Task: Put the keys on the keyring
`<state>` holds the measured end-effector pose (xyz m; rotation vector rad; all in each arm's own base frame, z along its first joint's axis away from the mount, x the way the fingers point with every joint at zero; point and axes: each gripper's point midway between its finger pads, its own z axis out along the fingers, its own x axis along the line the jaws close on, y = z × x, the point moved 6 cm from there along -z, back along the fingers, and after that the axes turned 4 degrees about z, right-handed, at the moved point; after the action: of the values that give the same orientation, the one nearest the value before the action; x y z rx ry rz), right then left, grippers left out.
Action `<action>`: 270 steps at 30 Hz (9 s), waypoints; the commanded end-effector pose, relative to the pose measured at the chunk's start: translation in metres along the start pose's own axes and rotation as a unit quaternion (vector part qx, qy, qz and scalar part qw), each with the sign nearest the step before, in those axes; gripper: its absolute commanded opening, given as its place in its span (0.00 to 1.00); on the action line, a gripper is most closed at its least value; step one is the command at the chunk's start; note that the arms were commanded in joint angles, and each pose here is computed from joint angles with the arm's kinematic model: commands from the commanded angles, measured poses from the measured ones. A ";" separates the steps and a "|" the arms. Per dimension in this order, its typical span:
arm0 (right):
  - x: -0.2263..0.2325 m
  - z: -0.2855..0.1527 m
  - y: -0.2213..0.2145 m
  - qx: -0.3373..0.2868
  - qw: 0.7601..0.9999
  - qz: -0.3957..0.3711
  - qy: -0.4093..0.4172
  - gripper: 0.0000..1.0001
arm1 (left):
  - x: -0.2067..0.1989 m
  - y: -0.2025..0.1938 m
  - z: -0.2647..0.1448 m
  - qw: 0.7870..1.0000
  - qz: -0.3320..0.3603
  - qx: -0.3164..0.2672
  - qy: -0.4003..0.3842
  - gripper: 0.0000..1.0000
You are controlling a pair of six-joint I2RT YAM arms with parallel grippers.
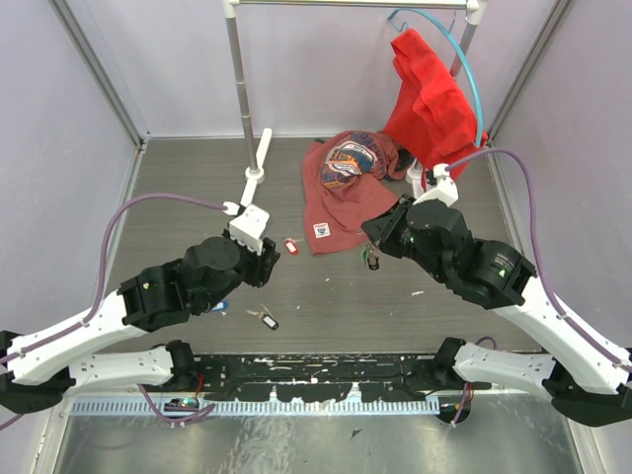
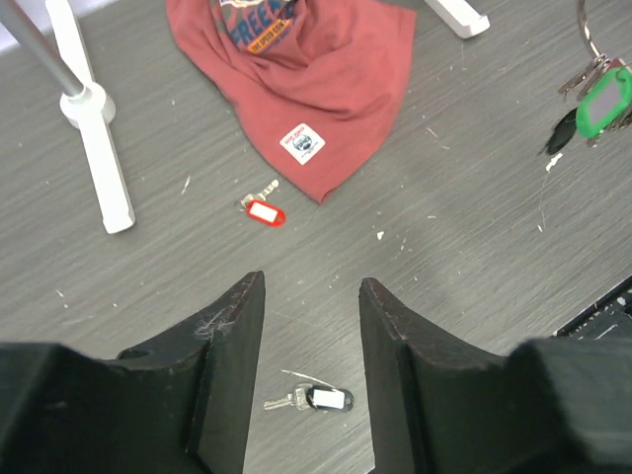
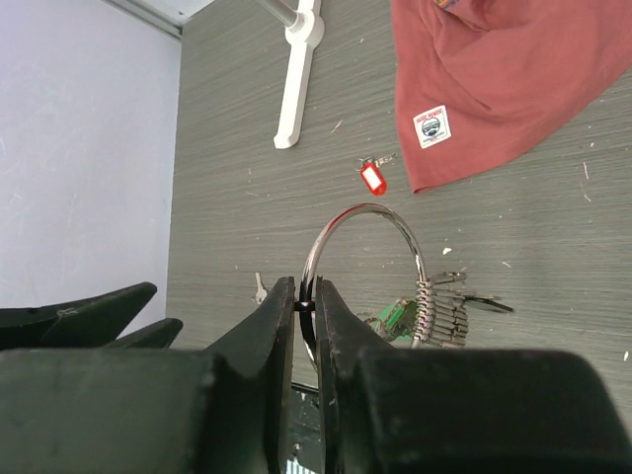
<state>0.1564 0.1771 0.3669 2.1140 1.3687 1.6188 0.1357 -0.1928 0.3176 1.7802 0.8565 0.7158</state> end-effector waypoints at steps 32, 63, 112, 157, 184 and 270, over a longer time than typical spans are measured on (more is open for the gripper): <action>0.039 -0.003 0.005 0.010 0.994 0.026 0.108 0.00 | -0.046 0.064 0.014 0.971 0.018 -0.161 -0.177 0.59; 0.065 -0.021 -0.005 0.072 0.971 0.046 0.221 0.00 | -0.060 0.088 0.022 0.960 0.039 -0.189 -0.205 0.28; 0.051 -0.035 0.003 0.048 0.976 0.034 0.208 0.47 | -0.058 0.093 0.011 0.957 0.085 -0.165 -0.225 0.00; 0.059 -0.015 -0.034 0.152 0.960 0.062 0.229 0.39 | -0.054 0.084 0.003 0.941 0.209 -0.069 -0.257 0.00; 0.052 -0.005 -0.039 0.149 0.965 0.077 0.203 0.01 | -0.055 0.084 0.004 0.942 0.213 -0.073 -0.248 0.00; 0.061 -0.021 -0.010 0.087 0.973 0.043 0.209 0.00 | -0.056 0.080 0.019 0.963 0.138 -0.112 -0.203 0.51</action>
<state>0.1388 0.2182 0.3819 2.0771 1.6741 1.9272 0.1370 -0.2637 0.3763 1.8112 0.2672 0.5718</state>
